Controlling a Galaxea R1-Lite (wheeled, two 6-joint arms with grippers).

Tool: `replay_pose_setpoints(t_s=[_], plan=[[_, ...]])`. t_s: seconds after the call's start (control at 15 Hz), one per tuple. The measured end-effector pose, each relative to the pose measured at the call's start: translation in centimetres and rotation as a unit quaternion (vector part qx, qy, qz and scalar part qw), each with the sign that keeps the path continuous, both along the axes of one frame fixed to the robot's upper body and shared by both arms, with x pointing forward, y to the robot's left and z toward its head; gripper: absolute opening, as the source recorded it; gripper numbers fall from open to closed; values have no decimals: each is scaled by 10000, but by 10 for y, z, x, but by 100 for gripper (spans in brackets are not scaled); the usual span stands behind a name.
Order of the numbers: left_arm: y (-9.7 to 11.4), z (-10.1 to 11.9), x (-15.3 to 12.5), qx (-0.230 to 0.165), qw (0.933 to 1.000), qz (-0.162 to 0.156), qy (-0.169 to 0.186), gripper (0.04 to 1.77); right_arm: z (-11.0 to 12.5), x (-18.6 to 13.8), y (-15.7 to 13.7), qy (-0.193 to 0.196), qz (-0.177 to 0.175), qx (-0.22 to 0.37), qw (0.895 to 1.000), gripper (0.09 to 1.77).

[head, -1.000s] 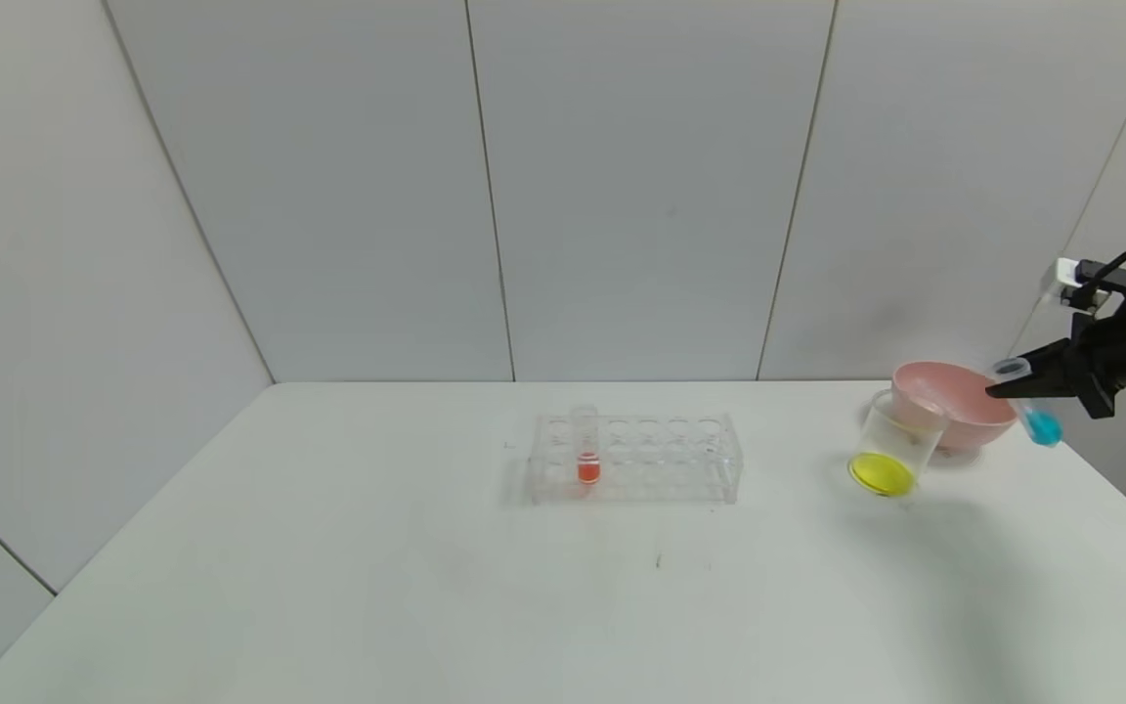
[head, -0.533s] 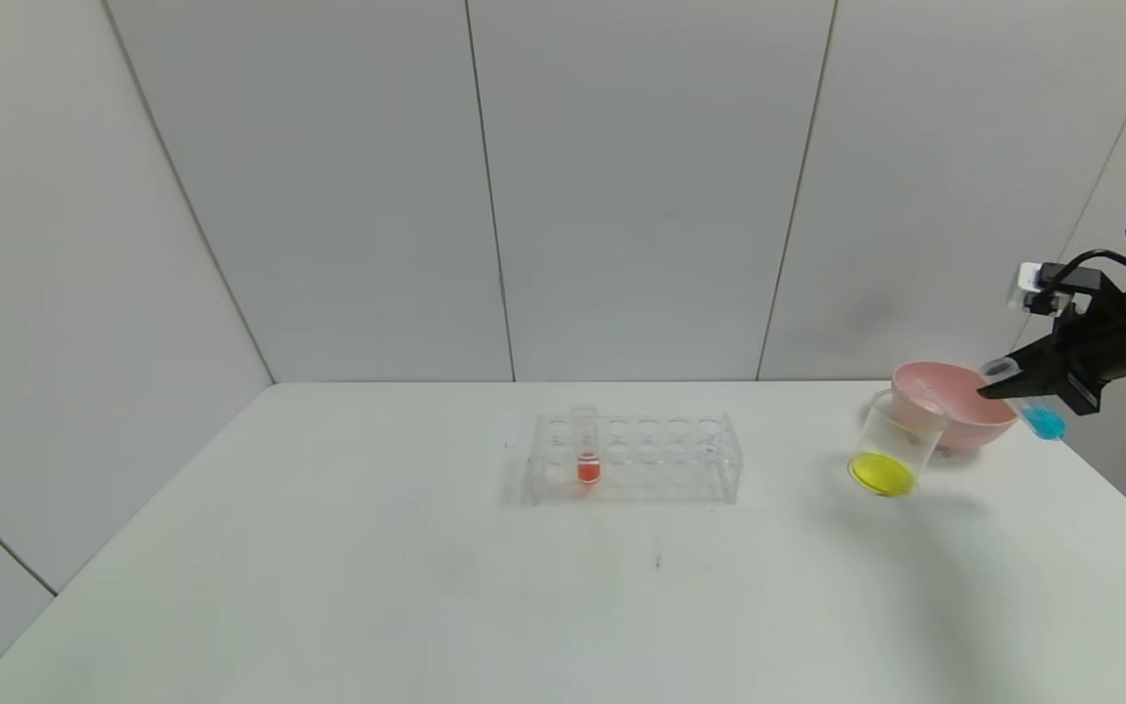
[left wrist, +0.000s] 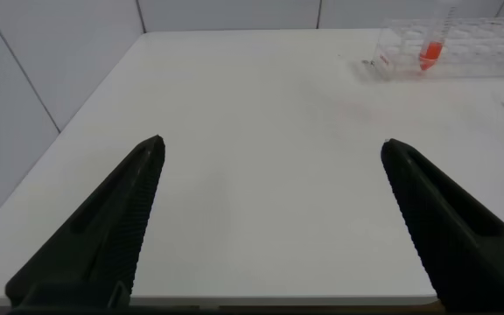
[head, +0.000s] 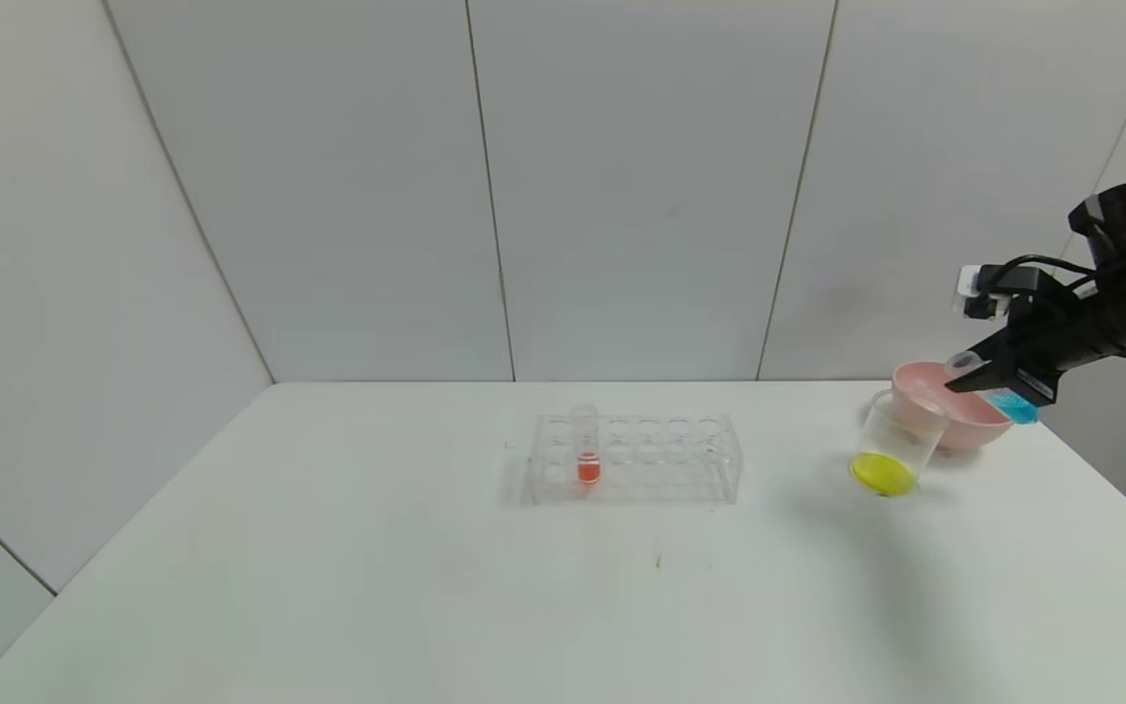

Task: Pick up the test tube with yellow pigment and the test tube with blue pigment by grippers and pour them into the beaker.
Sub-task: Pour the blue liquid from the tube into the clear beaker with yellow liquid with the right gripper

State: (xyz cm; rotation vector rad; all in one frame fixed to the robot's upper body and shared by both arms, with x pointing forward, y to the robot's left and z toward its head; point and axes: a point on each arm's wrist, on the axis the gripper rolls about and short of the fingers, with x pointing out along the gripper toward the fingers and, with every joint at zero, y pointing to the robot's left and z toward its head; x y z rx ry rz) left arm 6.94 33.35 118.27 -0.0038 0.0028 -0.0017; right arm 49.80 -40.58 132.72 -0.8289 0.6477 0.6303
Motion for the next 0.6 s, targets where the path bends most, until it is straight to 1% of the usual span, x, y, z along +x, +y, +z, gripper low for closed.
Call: replay_pose_setpoints(t_s=[0.27,0.6], plan=[[0,0,0,0,10000,0,-2,176,2,3,11,-35,-151,-394,9991,51],[0,0,0,0,10000,0,-2,176,3,4,23,-27,-167,-601,9981,51]])
